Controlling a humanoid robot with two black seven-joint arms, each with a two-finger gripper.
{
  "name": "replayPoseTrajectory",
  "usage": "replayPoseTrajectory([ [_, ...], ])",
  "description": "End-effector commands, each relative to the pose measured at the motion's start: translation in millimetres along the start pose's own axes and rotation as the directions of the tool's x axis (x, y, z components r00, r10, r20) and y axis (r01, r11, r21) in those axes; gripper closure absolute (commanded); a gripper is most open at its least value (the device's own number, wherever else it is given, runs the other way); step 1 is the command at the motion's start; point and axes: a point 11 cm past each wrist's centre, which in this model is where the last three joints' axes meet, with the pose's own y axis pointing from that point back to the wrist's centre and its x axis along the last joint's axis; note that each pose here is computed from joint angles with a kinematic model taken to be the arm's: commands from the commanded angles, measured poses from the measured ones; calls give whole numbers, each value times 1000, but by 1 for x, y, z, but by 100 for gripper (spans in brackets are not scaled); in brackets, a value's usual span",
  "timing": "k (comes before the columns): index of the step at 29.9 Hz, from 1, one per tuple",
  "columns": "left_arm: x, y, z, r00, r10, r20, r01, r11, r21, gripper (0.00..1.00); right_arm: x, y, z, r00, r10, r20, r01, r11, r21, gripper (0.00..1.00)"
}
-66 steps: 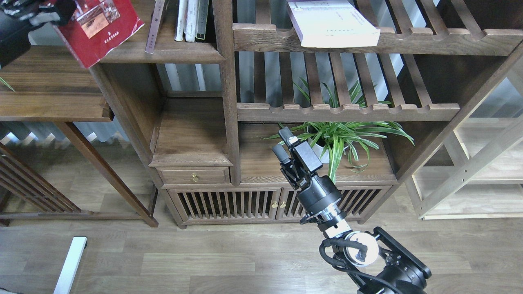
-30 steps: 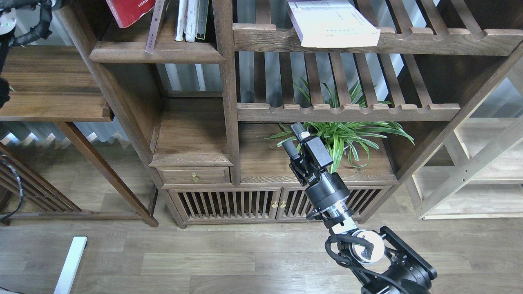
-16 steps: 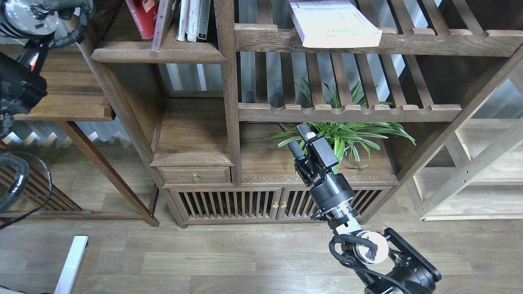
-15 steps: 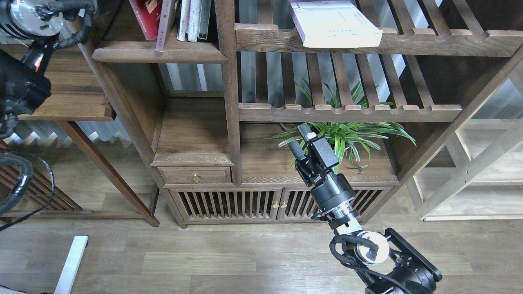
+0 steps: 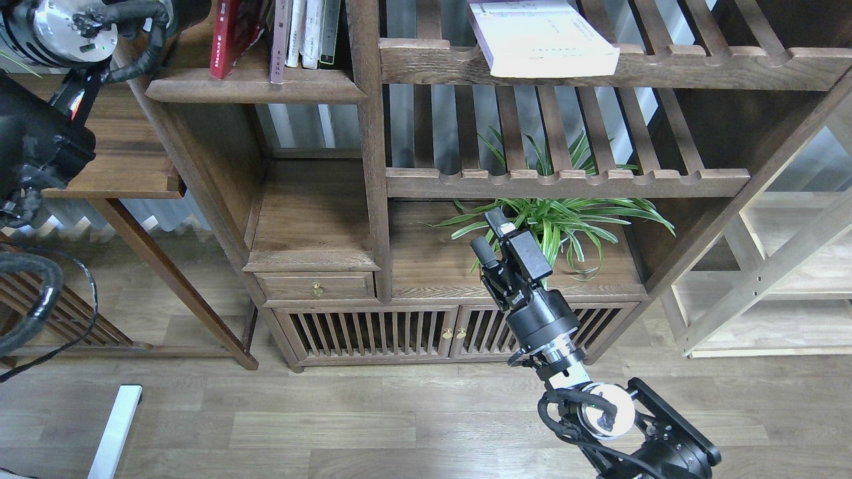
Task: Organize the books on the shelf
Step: 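Insert the red book upright into the top shelf with the left gripper, then withdraw the left gripper and raise the right gripper toward the white book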
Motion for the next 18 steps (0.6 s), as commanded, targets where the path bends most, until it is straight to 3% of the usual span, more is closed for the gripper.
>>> replayPoseTrajectory([
  [1, -1, 1, 2, 1000, -10, -8, 10, 1000, -10, 21, 0, 1, 0, 1000, 2, 0, -2, 1000, 3, 6],
  [10, -13, 17, 26, 998, -67, -10, 66, 994, -87, 18, 3, 4, 4, 1000, 10, 12, -10, 1000, 7, 1],
  [18, -11, 41, 15, 993, -117, -3, 115, 986, -124, 17, -2, -2, 8, 999, 32, 30, -32, 999, 12, 1],
])
